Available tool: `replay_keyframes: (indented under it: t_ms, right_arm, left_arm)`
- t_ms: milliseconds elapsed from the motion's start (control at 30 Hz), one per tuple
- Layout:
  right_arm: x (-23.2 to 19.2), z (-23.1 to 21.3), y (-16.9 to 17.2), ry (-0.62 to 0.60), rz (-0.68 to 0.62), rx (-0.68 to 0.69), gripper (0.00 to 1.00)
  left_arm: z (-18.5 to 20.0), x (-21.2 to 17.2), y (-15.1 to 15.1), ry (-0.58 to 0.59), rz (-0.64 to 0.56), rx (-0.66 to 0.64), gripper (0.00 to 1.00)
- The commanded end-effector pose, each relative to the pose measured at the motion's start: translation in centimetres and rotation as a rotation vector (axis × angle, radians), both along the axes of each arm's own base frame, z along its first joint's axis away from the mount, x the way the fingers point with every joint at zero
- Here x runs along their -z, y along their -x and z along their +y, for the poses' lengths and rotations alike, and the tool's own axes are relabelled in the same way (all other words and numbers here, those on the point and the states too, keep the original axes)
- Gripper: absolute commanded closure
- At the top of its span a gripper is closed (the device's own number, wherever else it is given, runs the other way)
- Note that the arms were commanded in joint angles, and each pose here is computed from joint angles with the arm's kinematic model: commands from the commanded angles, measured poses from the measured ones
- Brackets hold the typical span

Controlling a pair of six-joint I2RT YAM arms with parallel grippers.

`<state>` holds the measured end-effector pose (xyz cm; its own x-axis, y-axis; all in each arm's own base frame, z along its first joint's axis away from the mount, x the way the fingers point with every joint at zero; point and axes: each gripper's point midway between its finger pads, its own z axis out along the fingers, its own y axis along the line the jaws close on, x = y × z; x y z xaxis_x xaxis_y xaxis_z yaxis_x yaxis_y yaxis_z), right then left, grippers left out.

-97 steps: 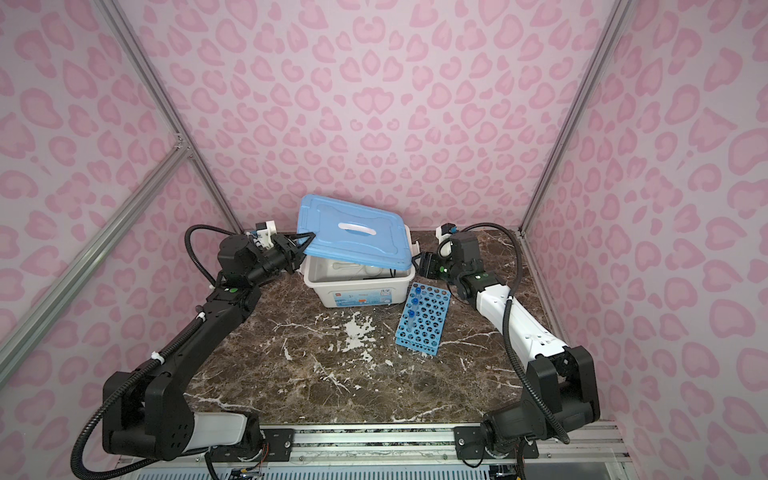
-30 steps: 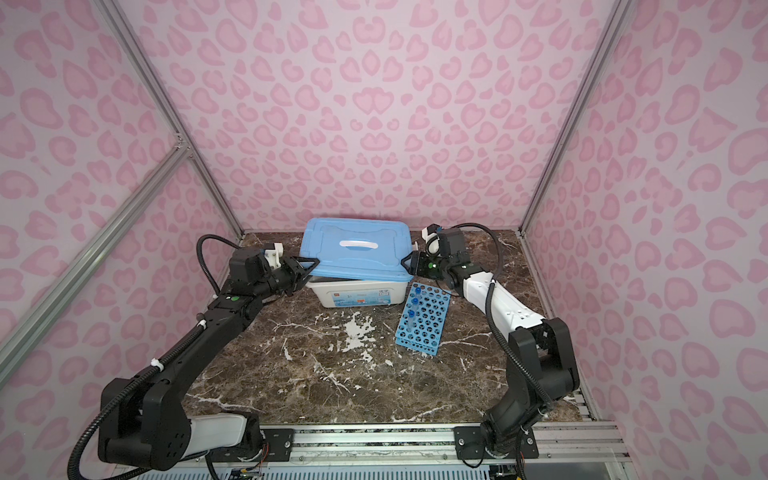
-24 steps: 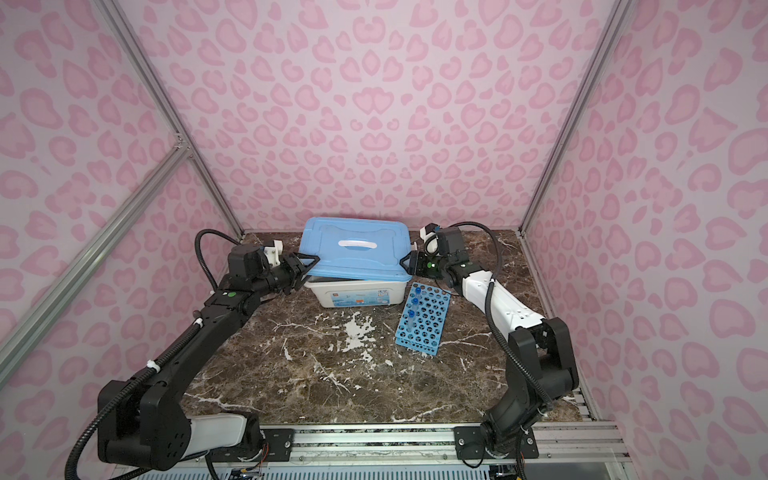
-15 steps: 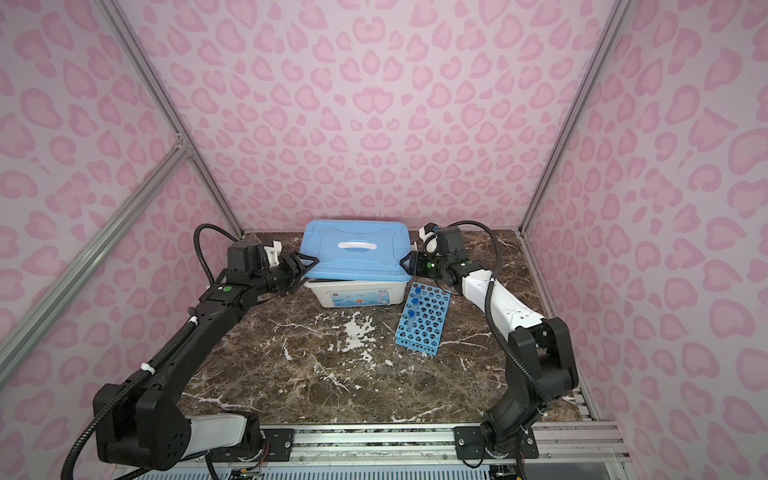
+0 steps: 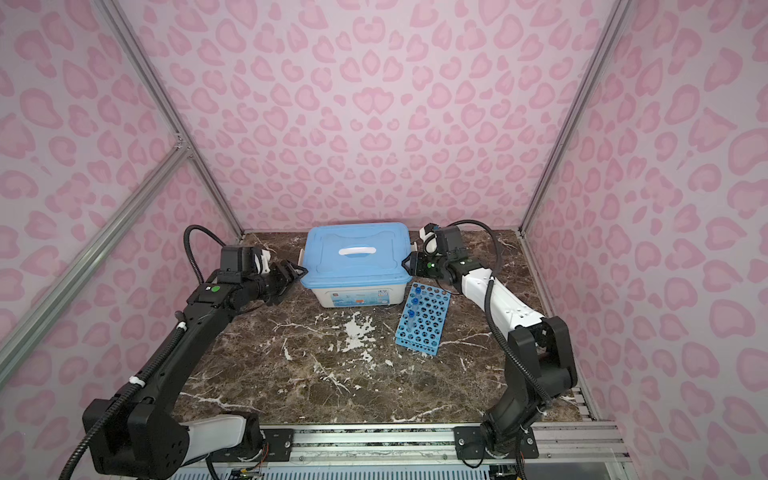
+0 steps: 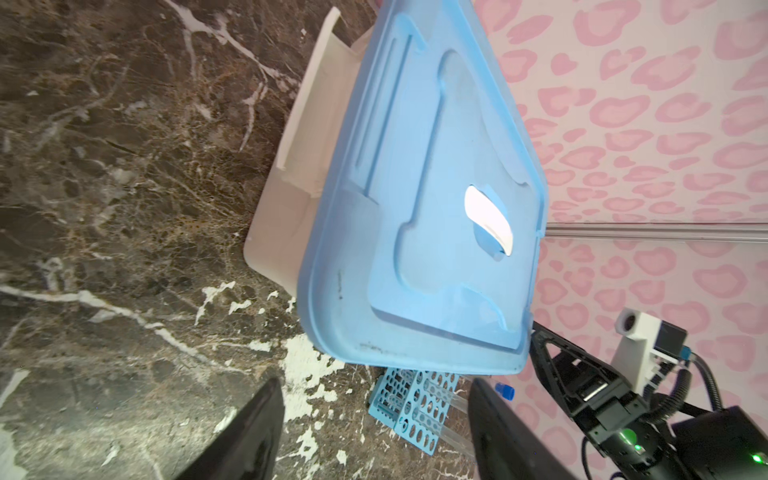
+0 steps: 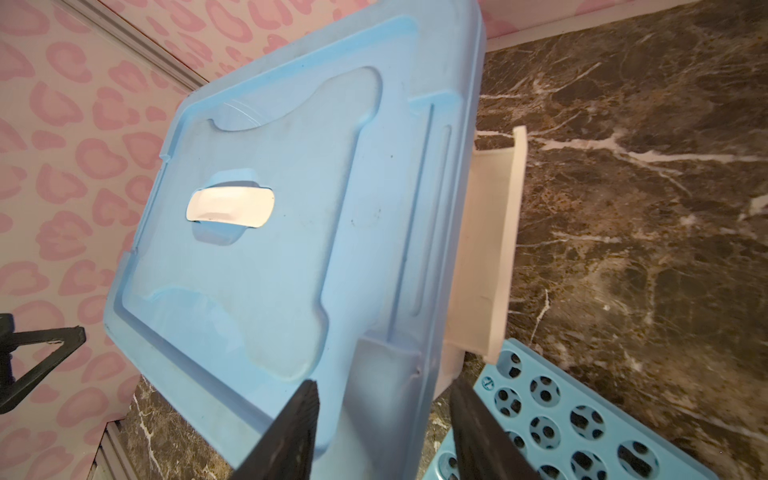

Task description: Organize the chemistry lab equipment

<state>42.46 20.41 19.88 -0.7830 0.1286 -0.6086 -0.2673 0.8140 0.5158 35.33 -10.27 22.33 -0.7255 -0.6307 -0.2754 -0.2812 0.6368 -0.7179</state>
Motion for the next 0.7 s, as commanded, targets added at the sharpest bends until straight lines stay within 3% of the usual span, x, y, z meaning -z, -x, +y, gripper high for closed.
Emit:
replay_keyframes:
  t_ms: [0, 333, 667]
  right_arm:
    - [-0.2, 0.0, 0.0, 0.013, -0.011, -0.007, 0.45]
    - [-2.5, -1.7, -1.8, -0.029, -0.053, 0.05, 0.3]
    - [-0.9, -2.6, -4.3, -0.125, 0.009, 0.044, 0.2]
  left_arm:
    - [0.8, 0.4, 0.0, -0.06, 0.002, -0.007, 0.28]
    - [2.1, 0.0, -3.3, -0.126, -0.073, 0.048, 0.25]
    - [2.1, 1.1, -7.5, -0.098, -0.152, 0.182, 0.06]
